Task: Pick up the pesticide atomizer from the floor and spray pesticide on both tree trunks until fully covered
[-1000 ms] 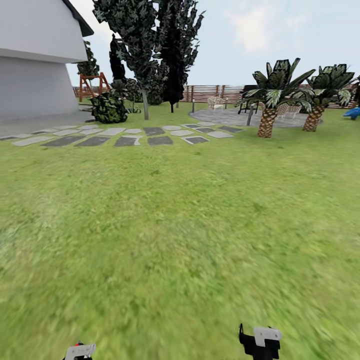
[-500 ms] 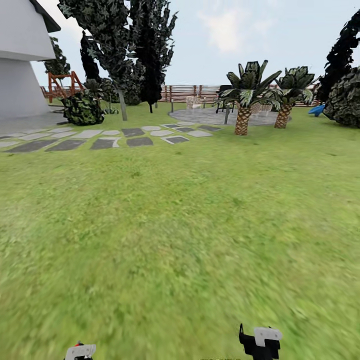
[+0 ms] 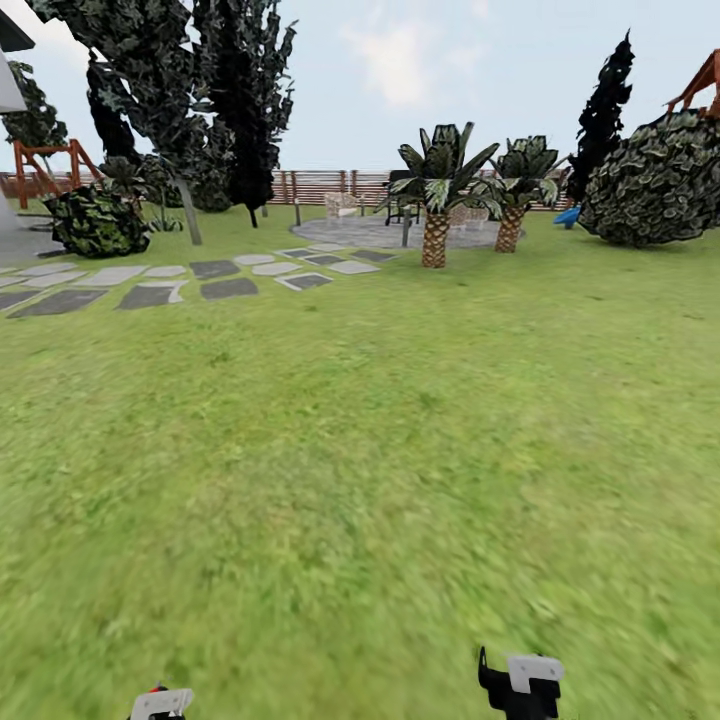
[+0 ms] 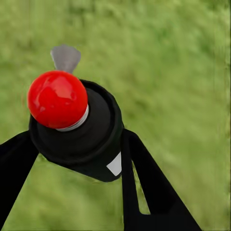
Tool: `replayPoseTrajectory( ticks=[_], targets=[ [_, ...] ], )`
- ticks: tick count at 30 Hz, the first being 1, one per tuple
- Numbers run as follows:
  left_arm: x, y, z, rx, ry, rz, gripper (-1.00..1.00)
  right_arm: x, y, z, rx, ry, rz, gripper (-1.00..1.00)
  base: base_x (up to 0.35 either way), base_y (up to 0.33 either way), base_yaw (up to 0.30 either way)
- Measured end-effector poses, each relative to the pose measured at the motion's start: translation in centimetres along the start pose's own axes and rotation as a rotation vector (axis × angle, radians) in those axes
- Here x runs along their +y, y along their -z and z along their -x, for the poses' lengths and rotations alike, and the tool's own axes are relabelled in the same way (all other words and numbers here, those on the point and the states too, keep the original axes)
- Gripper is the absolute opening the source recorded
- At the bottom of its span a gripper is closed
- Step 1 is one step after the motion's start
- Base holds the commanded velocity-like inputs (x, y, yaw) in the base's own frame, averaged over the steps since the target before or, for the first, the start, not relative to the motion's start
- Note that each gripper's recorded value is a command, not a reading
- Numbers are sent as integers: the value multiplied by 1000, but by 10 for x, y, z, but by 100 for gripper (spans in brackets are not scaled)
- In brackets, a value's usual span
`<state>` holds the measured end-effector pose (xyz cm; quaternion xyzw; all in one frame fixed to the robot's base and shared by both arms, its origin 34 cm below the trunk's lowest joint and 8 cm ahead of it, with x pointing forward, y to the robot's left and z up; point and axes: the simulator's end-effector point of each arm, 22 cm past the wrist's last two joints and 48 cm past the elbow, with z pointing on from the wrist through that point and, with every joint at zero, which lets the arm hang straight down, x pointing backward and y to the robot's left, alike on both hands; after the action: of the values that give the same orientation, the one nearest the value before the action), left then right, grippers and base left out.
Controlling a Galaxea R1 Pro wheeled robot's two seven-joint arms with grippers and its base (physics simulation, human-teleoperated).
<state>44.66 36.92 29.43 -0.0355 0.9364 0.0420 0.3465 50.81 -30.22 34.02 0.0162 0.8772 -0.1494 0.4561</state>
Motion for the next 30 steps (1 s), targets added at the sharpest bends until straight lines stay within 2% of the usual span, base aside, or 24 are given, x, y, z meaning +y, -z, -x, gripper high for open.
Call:
replayPoseTrajectory(
  ticks=[30],
  targets=[
    [0,0,0,1,-1,-1,-100,0,0,0,0,0,0,100,1,-274,-268]
  ],
)
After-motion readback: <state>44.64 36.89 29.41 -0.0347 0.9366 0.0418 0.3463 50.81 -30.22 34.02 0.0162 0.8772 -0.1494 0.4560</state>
